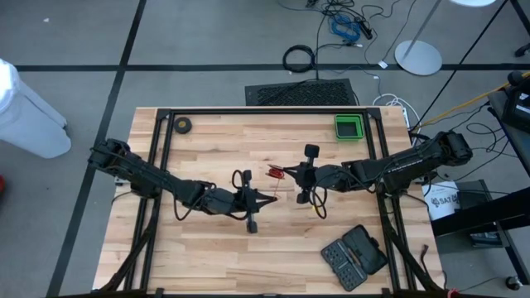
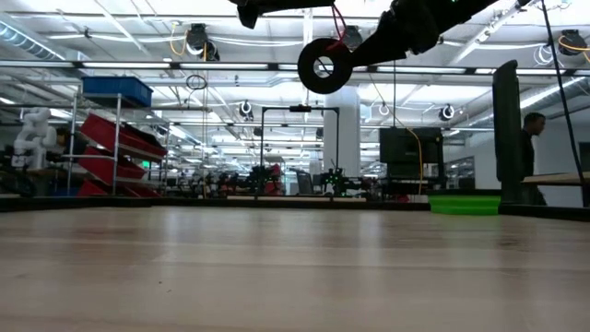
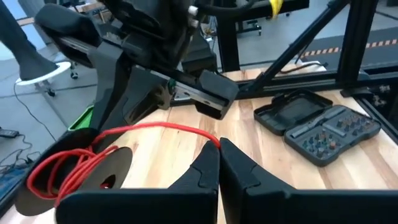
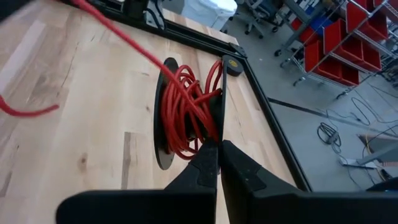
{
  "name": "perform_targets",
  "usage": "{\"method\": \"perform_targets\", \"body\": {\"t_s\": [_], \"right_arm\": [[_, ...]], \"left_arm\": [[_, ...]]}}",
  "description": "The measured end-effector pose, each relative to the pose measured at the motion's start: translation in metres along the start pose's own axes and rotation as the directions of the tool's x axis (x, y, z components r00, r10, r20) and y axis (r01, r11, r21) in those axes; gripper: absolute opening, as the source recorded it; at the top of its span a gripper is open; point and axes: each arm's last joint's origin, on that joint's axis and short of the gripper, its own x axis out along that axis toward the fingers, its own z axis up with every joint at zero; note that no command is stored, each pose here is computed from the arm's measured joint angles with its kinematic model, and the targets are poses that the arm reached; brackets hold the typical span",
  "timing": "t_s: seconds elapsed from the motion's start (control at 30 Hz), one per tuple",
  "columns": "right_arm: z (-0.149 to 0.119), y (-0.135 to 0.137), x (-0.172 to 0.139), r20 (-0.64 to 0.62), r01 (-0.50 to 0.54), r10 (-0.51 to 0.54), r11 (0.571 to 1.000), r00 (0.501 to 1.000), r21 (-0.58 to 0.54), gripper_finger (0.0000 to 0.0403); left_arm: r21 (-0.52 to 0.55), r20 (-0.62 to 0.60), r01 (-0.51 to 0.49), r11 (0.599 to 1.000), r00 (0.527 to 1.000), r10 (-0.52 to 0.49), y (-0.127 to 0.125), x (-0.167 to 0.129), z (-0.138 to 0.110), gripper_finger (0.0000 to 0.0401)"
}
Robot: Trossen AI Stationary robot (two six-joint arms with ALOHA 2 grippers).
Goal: Coil cords
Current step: Uncoil the red wire from the spool
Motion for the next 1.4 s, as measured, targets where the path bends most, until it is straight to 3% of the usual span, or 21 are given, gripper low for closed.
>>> {"method": "perform_targets", "body": {"t_s": [0.47,0.93,1.03,1.27,1.4], "right_arm": [[0.0,0.0,0.0,0.001,-0.003,0.003,1.0,1.0,0.01,0.0],[-0.003,0.001,0.0,-0.027,-0.013,0.012,1.0,1.0,-0.025,0.0],[-0.003,0.001,0.0,-0.027,-0.014,0.013,1.0,1.0,-0.026,0.0],[-0.003,0.001,0.0,-0.031,-0.011,0.01,0.999,0.999,-0.035,0.0],[-0.001,-0.002,-0.004,-0.018,-0.009,0.008,1.0,1.0,-0.028,0.0]], "left_arm": [[0.023,-0.088,0.049,0.999,0.995,-0.047,0.0,0.039,-0.043,0.0001],[0.022,-0.122,0.119,0.993,0.986,-0.115,-0.002,0.039,-0.048,0.0005],[0.021,-0.121,0.134,0.991,0.984,-0.13,-0.004,0.039,-0.048,0.0027],[-0.003,-0.12,0.162,0.987,0.98,-0.161,-0.006,0.035,-0.045,0.012],[-0.013,-0.164,0.16,0.987,0.973,-0.16,-0.004,0.025,-0.039,0.0139]]}}
